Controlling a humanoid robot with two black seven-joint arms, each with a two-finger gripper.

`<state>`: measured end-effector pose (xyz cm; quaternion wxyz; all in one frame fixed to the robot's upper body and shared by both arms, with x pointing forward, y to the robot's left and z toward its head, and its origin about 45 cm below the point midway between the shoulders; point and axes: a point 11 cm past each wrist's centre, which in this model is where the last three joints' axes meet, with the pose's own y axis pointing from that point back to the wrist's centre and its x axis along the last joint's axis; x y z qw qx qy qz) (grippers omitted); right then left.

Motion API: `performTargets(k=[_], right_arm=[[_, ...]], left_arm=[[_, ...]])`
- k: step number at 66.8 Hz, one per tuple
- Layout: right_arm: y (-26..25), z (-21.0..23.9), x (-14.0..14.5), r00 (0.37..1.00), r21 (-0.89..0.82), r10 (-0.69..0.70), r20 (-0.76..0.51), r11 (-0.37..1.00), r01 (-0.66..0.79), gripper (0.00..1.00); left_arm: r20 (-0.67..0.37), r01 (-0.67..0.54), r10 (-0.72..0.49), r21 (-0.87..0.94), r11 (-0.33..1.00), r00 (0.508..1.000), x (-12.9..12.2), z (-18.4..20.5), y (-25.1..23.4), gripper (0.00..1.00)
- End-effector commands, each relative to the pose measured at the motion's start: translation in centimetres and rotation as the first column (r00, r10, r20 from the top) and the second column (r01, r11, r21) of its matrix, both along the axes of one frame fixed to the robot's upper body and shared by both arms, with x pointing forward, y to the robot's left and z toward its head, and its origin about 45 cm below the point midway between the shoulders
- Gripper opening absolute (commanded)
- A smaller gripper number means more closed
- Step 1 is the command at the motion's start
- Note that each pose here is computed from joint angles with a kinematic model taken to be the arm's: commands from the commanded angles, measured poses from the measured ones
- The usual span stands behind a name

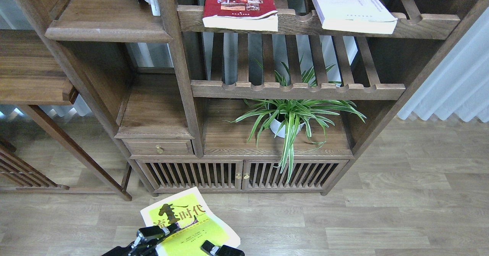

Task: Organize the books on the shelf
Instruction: 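Grasp the paperback with the left gripper from the right gripper, then carry the paperback with the left gripper up toward the upper shelf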

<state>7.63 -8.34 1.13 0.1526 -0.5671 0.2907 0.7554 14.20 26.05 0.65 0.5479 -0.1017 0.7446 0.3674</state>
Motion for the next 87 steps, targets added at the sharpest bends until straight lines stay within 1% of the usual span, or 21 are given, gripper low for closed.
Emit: performTargets(k=[1,12,16,23,26,36,41,47,49,55,60,66,75,84,87], right_arm=[[-2.4,-1.3,0.9,0.999,-0.066,-0.050,-0.004,0.997,0.050,0.98],[-4.6,-2.2,2.7,0.990,-0.110,-0.142,0.006,0.984,0.142,0.99],[-5.7,-2.6,3.4,0.983,-0.134,-0.181,0.009,0.974,0.181,0.99],[-6.8,-3.5,3.7,0.978,-0.169,-0.206,0.006,0.964,0.204,0.99],[-7.2,-3.7,3.9,0.979,-0.183,-0.205,0.009,0.962,0.203,0.99],[-7.9,-3.6,6.2,0.973,-0.197,-0.225,0.047,0.953,0.230,0.99],[-7.9,-3.8,6.6,0.970,-0.202,-0.240,0.047,0.948,0.245,0.99],[-7.3,-3.9,6.9,0.970,-0.197,-0.240,0.048,0.949,0.244,0.99],[-7.1,-3.8,7.3,0.970,-0.195,-0.238,0.054,0.950,0.244,0.99],[-7.1,-3.8,7.4,0.970,-0.194,-0.235,0.056,0.951,0.241,0.99],[-7.0,-3.8,7.4,0.971,-0.193,-0.233,0.057,0.951,0.240,0.99],[-7.1,-3.7,7.5,0.970,-0.193,-0.234,0.058,0.951,0.241,0.99],[-7.1,-3.8,7.5,0.970,-0.194,-0.234,0.058,0.951,0.241,0.99],[-6.6,-3.5,7.9,0.971,-0.183,-0.230,0.064,0.954,0.238,0.99],[-6.3,-3.4,8.0,0.970,-0.176,-0.232,0.065,0.955,0.240,0.99]], left_arm=[[0.026,-0.017,0.016,0.012,1.000,1.000,0.8,0.4,0.7,0.02],[0.078,-0.042,0.040,0.029,0.999,0.996,2.4,1.3,1.6,0.03],[0.115,-0.051,0.046,0.048,0.998,0.992,3.2,2.0,2.3,0.03],[0.175,-0.053,0.037,0.089,0.995,0.984,4.1,3.2,3.6,0.03],[0.187,-0.053,0.031,0.114,0.992,0.982,3.9,3.5,4.3,0.03],[0.233,-0.097,0.051,0.190,0.977,0.971,2.7,4.8,7.2,0.03],[0.252,-0.118,0.056,0.239,0.964,0.966,2.1,5.3,8.7,0.04],[0.288,-0.142,0.056,0.291,0.946,0.956,2.0,6.2,10.1,0.04],[0.330,-0.164,0.052,0.324,0.932,0.943,2.1,7.4,11.0,0.04],[0.391,-0.189,0.034,0.363,0.913,0.920,2.3,9.3,11.8,0.04],[0.415,-0.224,0.042,0.400,0.889,0.909,2.4,9.9,13.0,0.03],[0.441,-0.276,0.045,0.475,0.835,0.896,2.4,10.9,15.7,0.03],[0.479,-0.350,0.088,0.491,0.797,0.873,2.4,12.2,17.9,0.03],[0.558,-0.460,0.140,0.489,0.741,0.818,3.1,14.9,21.0,0.04],[0.596,-0.500,0.155,0.474,0.724,0.788,3.8,16.1,21.9,0.04]])
